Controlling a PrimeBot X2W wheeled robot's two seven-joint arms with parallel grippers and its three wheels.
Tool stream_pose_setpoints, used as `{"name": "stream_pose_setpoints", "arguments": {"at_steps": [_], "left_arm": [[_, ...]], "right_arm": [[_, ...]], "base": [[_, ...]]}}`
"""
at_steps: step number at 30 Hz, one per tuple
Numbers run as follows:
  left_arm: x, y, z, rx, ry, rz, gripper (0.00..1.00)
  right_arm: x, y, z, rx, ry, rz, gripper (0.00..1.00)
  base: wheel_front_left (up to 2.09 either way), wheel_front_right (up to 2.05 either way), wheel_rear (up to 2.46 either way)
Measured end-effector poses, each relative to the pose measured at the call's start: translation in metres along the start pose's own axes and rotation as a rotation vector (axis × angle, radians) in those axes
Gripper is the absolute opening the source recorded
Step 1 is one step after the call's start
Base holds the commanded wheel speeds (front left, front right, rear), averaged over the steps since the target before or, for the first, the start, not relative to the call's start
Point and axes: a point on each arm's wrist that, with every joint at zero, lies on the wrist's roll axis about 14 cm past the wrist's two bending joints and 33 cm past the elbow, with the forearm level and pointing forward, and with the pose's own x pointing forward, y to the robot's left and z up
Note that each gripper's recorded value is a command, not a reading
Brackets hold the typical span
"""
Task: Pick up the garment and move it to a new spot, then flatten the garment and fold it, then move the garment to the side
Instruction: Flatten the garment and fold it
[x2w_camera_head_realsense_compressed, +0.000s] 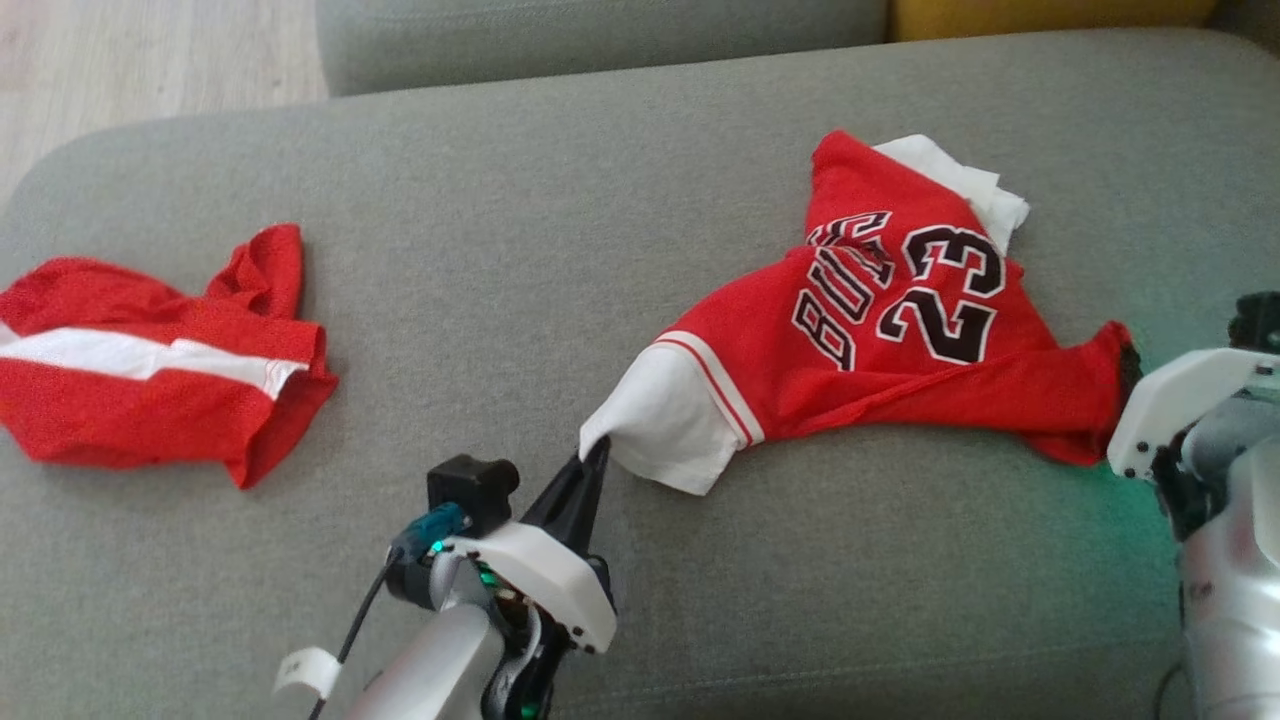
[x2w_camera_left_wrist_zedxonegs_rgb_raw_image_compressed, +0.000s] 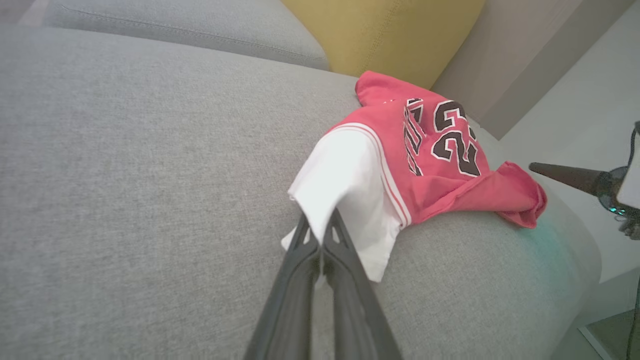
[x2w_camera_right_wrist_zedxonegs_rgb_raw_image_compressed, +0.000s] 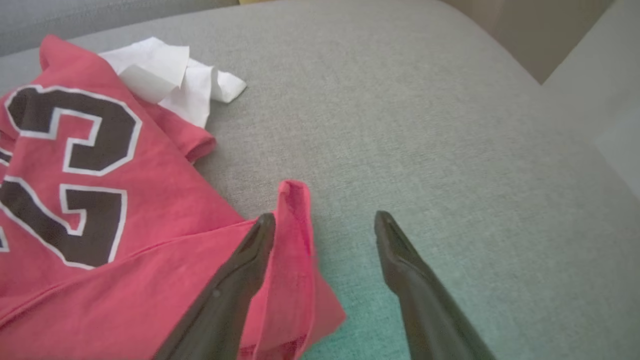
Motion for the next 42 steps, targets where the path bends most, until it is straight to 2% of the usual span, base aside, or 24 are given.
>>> {"name": "stream_pose_setpoints", "arguments": {"at_steps": [15, 29, 30, 31, 32, 33, 42], "left_arm": [[0.01, 0.008, -0.01, -0.011, 0.033, 0.001, 0.0], [0.017, 0.017, -0.015, -0.015, 0.048, 0.011, 0.0], [0.017, 0.018, -0.015, -0.015, 0.049, 0.012, 0.0], [0.017, 0.018, -0.015, -0.015, 0.049, 0.012, 0.0], [0.017, 0.018, -0.015, -0.015, 0.05, 0.012, 0.0], [0.017, 0.018, -0.015, -0.014, 0.05, 0.012, 0.0], [0.016, 0.015, -0.009, -0.001, 0.036, 0.006, 0.0]], "right_arm": [[0.034, 0.01, -0.01, 0.029, 0.134, 0.009, 1.0], [0.052, 0.017, -0.011, 0.032, 0.176, 0.015, 1.0], [0.052, 0.018, -0.012, 0.034, 0.179, 0.018, 0.9], [0.052, 0.019, -0.013, 0.034, 0.183, 0.02, 0.56], [0.053, 0.019, -0.013, 0.03, 0.185, 0.021, 0.4], [0.052, 0.02, -0.014, 0.031, 0.189, 0.022, 0.0], [0.047, 0.02, -0.006, 0.031, 0.131, 0.028, 0.0]], "base": [[0.0, 0.0, 0.0], [0.0, 0.0, 0.0], [0.0, 0.0, 0.0], [0.0, 0.0, 0.0], [0.0, 0.0, 0.0], [0.0, 0.0, 0.0], [0.0, 0.0, 0.0]]}}
